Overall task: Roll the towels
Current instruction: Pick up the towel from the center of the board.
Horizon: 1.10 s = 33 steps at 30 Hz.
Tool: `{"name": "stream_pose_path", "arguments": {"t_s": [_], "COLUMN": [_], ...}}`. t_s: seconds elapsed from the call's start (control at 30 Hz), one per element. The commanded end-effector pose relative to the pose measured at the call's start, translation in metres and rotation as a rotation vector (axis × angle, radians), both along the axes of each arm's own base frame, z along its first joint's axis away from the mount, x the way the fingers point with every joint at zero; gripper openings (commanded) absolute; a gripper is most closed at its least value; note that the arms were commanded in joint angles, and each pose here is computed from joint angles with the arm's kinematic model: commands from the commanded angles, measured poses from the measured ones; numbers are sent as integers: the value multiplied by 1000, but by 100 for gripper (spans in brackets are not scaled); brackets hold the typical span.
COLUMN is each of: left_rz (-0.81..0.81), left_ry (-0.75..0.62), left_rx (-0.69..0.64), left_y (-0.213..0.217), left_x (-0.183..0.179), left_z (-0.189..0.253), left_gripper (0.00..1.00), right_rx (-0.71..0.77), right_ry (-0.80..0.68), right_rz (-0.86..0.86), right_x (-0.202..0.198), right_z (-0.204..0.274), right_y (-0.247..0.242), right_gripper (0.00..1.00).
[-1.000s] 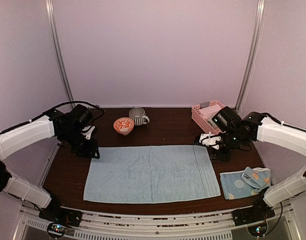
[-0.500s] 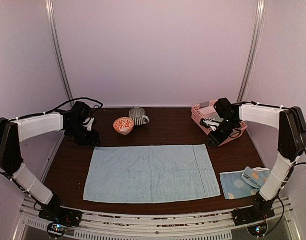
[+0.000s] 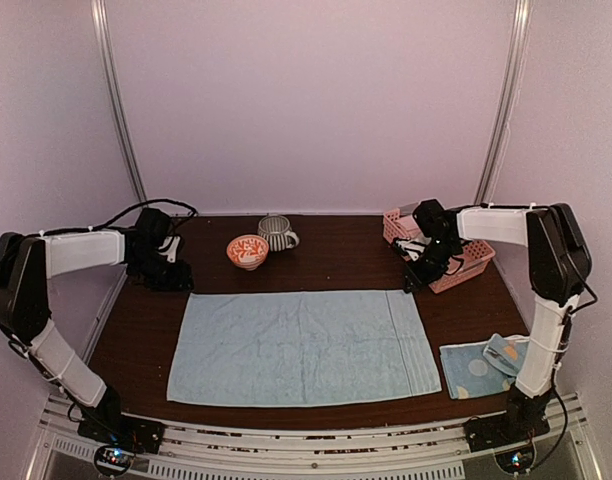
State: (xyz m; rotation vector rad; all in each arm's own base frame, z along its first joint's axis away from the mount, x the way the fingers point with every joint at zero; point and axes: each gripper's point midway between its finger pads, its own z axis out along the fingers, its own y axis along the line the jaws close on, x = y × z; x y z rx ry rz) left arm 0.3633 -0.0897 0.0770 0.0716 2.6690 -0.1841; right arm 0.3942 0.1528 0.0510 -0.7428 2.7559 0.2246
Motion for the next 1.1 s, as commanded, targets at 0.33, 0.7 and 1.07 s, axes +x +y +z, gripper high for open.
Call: {"name": "stream_pose_path", "arguments": {"t_s": [0.33,0.7,1.07], "left_rz": [0,-35,-8], "left_ry": [-17,3,37], "left_rx": [1,-115,-218], "left_y": [11,0,15], "left_x": [3,4,13], "left_z": [-15,-26,-41], "left_gripper": [54,52,53], "right_rx": [-50,93,82], "right_ry": [-21,108,-20], "right_rz": [-101,-126,-106], "right_x": [31,22,32], "right_z": [-20,-39,6], "right_y": [-5,3,-2], "right_gripper": [38,35,36]}}
